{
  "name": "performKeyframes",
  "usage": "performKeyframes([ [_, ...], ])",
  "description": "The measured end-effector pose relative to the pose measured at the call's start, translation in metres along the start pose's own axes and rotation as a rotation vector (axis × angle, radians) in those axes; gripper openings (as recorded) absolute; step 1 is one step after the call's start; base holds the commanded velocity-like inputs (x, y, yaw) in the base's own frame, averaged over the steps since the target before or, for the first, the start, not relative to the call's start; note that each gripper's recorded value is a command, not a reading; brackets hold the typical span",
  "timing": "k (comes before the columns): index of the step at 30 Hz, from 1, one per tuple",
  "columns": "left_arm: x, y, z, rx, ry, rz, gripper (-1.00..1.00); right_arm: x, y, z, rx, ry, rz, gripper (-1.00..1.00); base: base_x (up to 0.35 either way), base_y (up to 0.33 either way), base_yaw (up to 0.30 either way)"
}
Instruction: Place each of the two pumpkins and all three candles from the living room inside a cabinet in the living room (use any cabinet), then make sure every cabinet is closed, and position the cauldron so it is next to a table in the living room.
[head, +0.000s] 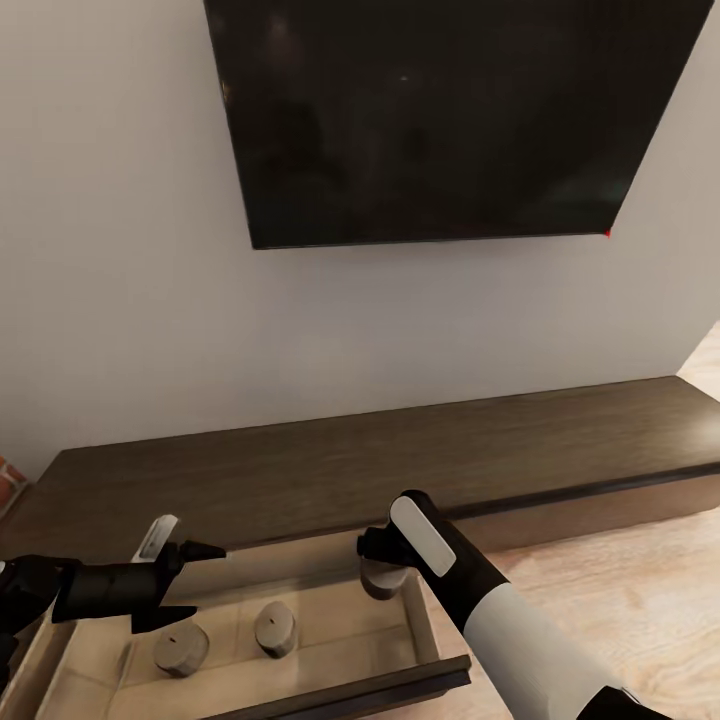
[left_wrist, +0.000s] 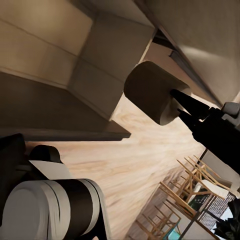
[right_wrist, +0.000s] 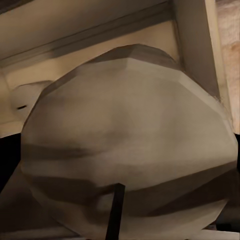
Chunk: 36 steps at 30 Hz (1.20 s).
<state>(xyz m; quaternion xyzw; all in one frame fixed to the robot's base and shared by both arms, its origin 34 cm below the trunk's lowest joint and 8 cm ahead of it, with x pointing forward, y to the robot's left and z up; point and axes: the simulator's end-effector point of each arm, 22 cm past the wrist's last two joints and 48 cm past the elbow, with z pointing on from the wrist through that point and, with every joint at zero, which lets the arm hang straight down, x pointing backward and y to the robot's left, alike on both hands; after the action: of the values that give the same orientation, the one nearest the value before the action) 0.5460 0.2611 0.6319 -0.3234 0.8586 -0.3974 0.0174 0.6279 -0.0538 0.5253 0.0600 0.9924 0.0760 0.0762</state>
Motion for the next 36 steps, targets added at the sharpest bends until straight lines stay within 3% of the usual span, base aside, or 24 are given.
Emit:
performKeyframes([
  [11, 0.0, 0.0, 0.0, 0.001, 0.0, 0.0, 1.0, 0.002, -0.001, 0.002, 0.006, 0.003, -0.001, -1.0, 0.0, 0.153, 0.0],
  [24, 0.0, 0.0, 0.0, 0.001, 0.0, 0.0, 1.0, 0.017, -0.02, 0.026, 0.062, 0.014, 0.039, -1.0, 0.0, 0.068, 0.0],
  [31, 0.0, 0.0, 0.0, 0.001, -0.001, -0.001, 1.0, 0.008, -0.022, 0.042, 0.065, -0.085, -0.016, -1.0, 0.0, 0.0, 0.0],
  [36, 0.0, -0.001, 0.0, 0.002, -0.001, 0.0, 1.0, 0.008, -0.019, 0.049, 0.033, -0.102, -0.03, -1.0, 0.0, 0.0, 0.0],
])
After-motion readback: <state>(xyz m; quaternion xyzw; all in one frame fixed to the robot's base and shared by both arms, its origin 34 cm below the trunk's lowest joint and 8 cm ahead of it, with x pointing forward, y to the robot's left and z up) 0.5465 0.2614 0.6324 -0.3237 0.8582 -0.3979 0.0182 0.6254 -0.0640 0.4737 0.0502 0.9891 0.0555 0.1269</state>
